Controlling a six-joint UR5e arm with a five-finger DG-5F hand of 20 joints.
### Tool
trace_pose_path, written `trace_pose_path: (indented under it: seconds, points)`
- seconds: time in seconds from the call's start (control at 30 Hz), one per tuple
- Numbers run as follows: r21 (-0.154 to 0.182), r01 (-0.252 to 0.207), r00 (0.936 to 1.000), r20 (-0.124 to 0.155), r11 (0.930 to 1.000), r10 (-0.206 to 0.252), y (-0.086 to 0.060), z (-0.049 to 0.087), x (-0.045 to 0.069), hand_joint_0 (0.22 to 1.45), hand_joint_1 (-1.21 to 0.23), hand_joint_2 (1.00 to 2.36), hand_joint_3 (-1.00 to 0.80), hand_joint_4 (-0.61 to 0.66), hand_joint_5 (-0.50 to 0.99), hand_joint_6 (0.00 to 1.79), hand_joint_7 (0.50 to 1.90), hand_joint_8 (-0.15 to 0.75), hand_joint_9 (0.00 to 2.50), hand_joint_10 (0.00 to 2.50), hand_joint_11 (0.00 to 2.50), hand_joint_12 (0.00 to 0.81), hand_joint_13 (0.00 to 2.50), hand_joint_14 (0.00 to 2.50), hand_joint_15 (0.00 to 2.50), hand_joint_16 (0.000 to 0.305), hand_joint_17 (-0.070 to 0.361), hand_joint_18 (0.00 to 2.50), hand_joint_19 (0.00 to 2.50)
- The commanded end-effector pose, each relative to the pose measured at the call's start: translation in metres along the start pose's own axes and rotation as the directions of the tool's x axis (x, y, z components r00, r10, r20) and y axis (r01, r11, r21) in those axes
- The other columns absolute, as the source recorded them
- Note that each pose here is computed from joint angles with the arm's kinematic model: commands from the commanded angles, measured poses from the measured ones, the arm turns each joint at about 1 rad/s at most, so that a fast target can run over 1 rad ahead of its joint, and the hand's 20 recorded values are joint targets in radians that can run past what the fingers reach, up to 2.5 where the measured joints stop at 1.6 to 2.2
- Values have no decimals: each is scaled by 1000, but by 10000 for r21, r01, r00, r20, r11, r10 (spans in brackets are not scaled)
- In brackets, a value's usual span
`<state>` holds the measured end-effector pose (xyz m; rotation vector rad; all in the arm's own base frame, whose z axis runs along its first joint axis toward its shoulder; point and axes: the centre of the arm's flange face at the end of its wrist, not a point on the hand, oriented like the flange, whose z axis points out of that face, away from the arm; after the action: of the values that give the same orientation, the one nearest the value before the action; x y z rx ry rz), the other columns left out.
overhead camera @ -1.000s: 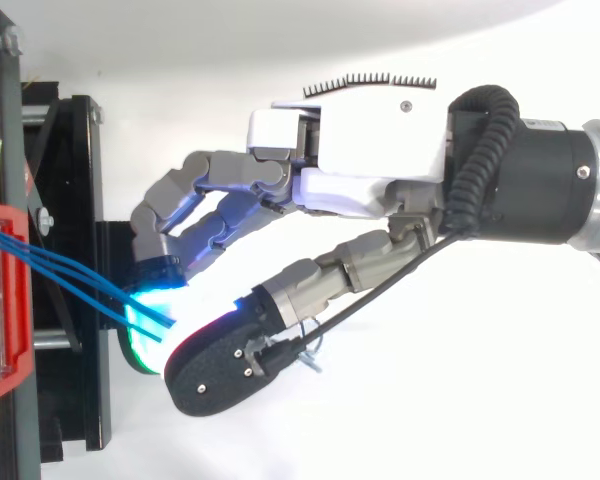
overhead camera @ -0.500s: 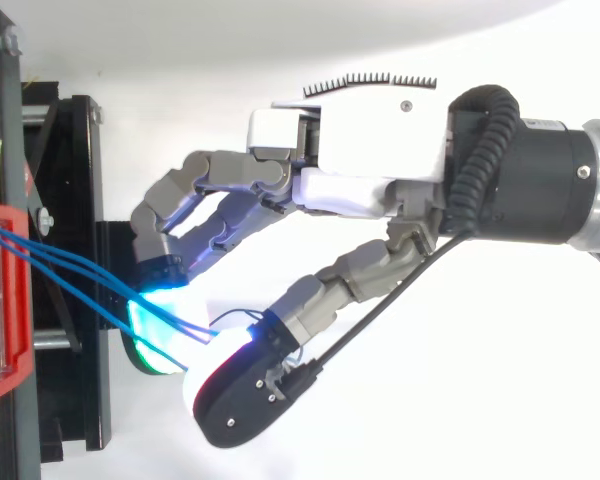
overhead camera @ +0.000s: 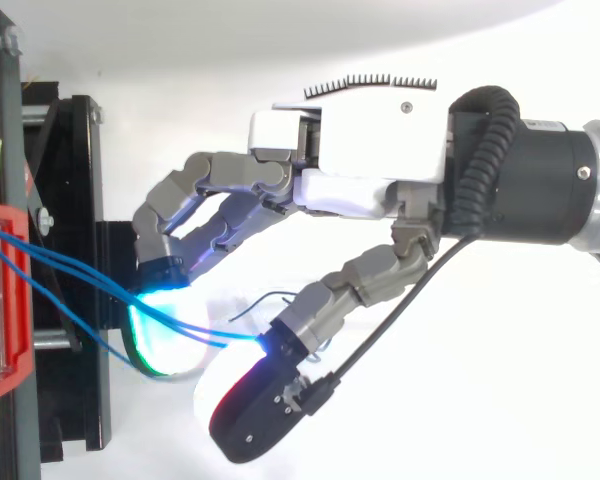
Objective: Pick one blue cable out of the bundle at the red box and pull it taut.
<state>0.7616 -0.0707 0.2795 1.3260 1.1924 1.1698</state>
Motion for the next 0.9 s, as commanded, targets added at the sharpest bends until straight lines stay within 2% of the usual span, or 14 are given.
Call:
trace_pose_path:
  seconds: [0.0,0.13,0.17,0.27,0.33,0.37,0.63,0.87]
  points:
    - [-5,-1,10000,-6,10000,1,1,0,0,415,-904,1000,-500,92,-186,930,922,328,760,14,674,381,619,15,379,62,139,474,333]
    - [-6,-2,10000,9,10000,2,1,0,-1,411,-790,1000,-500,98,-182,922,889,339,780,11,680,386,622,14,377,63,143,469,351]
    - [-6,-2,10000,9,10000,2,1,0,-1,454,-706,1000,-500,82,-180,910,925,329,788,15,681,369,610,14,383,60,135,443,370]
    - [9,16,10000,10,10000,-16,-1,0,-1,538,-626,1000,-500,51,-179,895,973,309,795,16,682,340,594,15,392,53,120,398,390]
    - [9,16,10000,10,10000,-16,-1,0,-1,577,-620,1000,-487,46,-179,891,985,302,797,17,679,331,592,16,395,52,116,386,396]
    - [-6,14,10000,9,10000,-14,1,0,-1,588,-633,1004,-414,38,-177,889,990,302,796,15,679,330,592,16,394,51,115,381,405]
    - [-6,14,10000,9,10000,-14,1,0,-1,589,-683,1010,-237,50,-172,902,1004,329,833,16,726,356,610,16,386,56,127,414,383]
    - [-6,44,10000,9,10000,-44,1,0,-1,595,-685,1011,-249,67,-176,910,981,312,996,14,1143,353,646,16,430,55,123,426,391]
